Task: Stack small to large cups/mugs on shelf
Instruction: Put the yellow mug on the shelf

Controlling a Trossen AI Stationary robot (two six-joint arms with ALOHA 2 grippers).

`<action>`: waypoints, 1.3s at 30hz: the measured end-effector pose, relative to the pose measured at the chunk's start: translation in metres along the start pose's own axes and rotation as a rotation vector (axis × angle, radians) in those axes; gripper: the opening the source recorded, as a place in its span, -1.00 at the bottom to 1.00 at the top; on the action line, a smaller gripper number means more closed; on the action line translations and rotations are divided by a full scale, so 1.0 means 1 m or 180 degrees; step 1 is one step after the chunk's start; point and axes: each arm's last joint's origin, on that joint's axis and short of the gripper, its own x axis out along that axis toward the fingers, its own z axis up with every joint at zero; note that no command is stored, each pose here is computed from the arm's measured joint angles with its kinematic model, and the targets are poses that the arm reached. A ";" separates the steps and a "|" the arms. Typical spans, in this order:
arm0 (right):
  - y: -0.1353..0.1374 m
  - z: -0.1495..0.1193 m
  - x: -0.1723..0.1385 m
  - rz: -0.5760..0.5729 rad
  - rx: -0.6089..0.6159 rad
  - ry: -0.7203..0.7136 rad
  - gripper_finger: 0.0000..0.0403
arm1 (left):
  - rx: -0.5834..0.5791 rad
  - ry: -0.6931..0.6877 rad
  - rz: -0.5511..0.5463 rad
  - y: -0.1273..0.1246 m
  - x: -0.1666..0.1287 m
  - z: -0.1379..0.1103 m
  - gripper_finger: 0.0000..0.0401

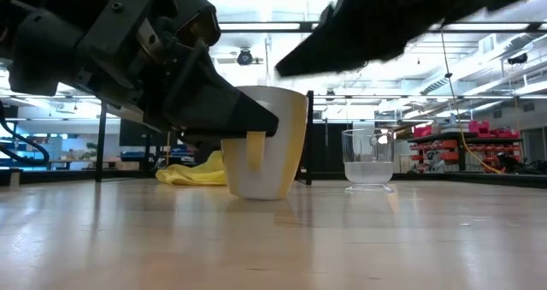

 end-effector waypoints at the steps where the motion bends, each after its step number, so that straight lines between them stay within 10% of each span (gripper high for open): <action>1: 0.003 0.005 -0.008 -0.0049 -0.0020 0.0050 -0.79 | 0.0002 -0.0008 0.0001 0.000 0.000 0.000 -0.75; 14: 0.071 0.026 -0.129 -0.0332 -0.0043 -0.0287 -0.97 | 0.0183 -0.0310 0.0026 0.000 0.011 0.023 -0.77; 29: 0.075 -0.007 -0.131 -0.0537 0.0124 -0.0177 -0.95 | 0.0782 0.0126 0.0629 -0.017 -0.015 0.140 -0.77; 39: 0.075 -0.007 -0.131 -0.0536 0.0148 -0.0180 -0.95 | 0.0508 -0.0100 0.0890 0.035 -0.079 0.217 -0.77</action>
